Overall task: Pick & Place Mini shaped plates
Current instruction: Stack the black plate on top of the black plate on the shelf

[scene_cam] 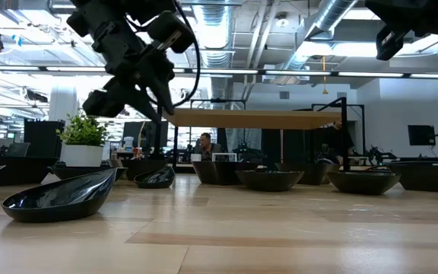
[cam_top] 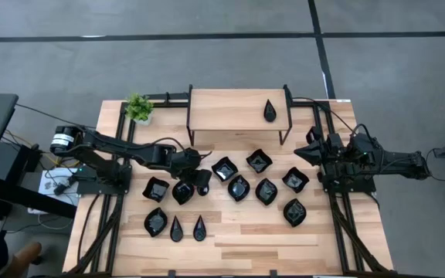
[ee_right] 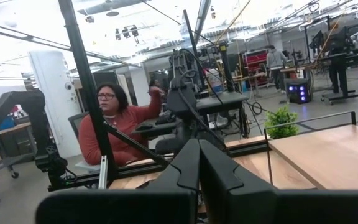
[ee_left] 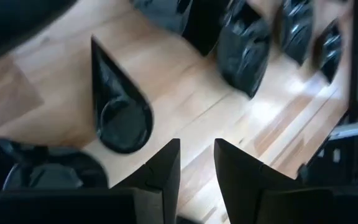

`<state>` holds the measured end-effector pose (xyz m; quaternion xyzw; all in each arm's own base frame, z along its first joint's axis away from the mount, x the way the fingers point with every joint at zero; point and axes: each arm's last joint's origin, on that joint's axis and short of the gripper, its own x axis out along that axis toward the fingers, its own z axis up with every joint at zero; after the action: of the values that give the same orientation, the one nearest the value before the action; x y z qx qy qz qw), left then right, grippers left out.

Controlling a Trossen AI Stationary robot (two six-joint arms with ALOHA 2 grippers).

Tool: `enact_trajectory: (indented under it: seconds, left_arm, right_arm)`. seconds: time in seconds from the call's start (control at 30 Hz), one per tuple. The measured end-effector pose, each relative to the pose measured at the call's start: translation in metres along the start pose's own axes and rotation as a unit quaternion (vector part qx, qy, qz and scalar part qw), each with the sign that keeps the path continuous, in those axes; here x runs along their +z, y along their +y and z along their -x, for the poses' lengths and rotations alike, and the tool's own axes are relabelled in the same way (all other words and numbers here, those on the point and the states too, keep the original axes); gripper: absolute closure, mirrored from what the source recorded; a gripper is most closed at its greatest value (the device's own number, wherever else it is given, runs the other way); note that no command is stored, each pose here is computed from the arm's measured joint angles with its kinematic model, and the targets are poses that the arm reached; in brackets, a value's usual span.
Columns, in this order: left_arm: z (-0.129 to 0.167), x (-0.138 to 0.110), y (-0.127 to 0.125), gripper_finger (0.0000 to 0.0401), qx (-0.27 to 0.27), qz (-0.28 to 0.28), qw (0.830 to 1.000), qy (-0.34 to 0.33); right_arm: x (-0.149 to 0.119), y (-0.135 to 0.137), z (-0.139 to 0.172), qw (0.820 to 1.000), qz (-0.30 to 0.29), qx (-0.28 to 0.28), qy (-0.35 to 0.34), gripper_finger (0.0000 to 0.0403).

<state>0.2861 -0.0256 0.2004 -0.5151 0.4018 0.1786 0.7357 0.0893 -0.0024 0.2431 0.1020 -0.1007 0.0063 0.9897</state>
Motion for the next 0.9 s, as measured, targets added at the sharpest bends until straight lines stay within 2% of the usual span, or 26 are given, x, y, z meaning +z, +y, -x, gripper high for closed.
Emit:
enact_trajectory:
  seconds: [0.13,0.23,0.43,0.63,0.9]
  left_arm:
    - [0.007,0.002,-0.004,0.0302,-0.014,0.035,0.999,-0.025]
    - [0.008,-0.001,-0.005,0.0302,0.001,0.070,0.995,-0.077]
    - [0.010,-0.006,-0.019,0.0302,-0.004,0.060,0.993,-0.104]
    - [0.001,-0.007,-0.011,0.0302,0.079,0.078,0.987,-0.117]
    - [-0.019,-0.009,-0.013,0.0302,0.115,0.074,0.986,-0.097]
  right_arm:
    - [0.000,0.000,0.000,1.000,-0.007,0.000,0.001,0.0403]
    - [0.000,0.000,0.000,1.000,-0.008,0.000,0.003,0.0403]
    - [-0.001,0.000,0.000,1.000,-0.009,-0.001,0.003,0.0403]
    - [-0.001,0.000,0.000,1.000,-0.009,-0.001,0.004,0.0403]
    - [-0.001,0.000,0.000,1.000,-0.009,-0.001,0.006,0.0403]
